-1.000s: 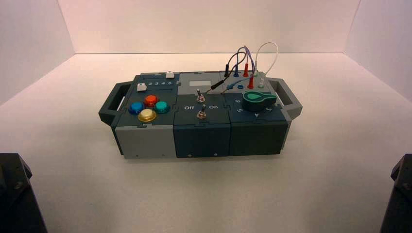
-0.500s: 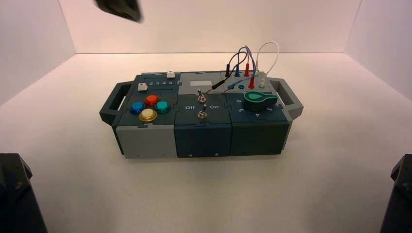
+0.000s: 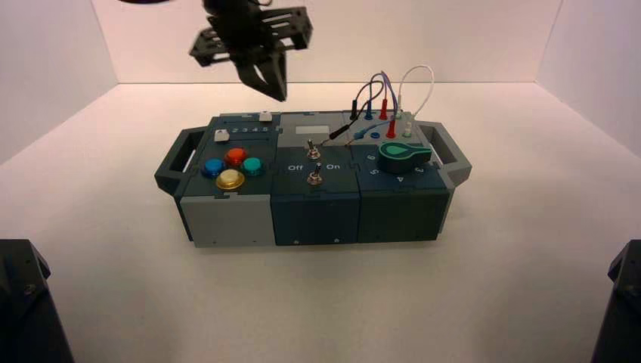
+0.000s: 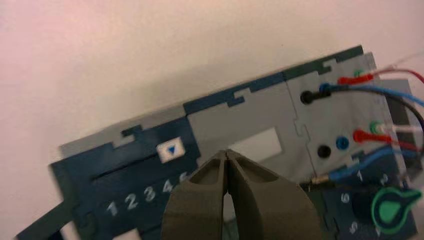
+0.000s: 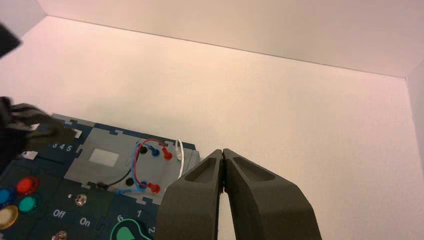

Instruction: Move the top slider to position 3.

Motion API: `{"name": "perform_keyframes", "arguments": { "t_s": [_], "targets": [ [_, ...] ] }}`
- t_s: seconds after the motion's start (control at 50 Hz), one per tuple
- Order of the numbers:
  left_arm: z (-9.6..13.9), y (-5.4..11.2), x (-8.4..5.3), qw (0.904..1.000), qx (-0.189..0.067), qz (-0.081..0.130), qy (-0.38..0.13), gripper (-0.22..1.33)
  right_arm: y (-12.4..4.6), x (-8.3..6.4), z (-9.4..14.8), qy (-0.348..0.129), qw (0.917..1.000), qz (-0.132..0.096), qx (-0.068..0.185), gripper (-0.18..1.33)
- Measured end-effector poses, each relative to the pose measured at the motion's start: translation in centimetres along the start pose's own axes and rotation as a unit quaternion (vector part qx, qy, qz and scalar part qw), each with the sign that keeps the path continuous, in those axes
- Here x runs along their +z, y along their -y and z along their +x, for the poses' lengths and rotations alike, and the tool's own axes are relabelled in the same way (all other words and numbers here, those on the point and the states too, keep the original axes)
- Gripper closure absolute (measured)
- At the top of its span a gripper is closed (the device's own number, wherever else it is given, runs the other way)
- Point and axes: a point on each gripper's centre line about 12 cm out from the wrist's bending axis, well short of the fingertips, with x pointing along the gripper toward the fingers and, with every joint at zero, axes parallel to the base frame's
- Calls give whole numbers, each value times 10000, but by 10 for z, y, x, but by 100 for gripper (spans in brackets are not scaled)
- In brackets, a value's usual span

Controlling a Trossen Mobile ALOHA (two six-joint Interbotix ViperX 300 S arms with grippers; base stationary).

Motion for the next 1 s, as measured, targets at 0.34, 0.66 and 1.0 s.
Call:
{"name": "perform_keyframes", "arguments": {
  "t_s": [0.34,0.66,1.0],
  "targets": [
    [29,8,14,9998,-27,-126,-164,128,-3,-1,1,-48,10000,-31,60,129],
    [30,7,11,9997,-6,-114,-230,128,-4,-1,2,-71,9999,1,78,129],
    [30,-4,9,9988,84,-271,-394,128,-4,-3,9,-300,9995,47,93,129]
  ]
}}
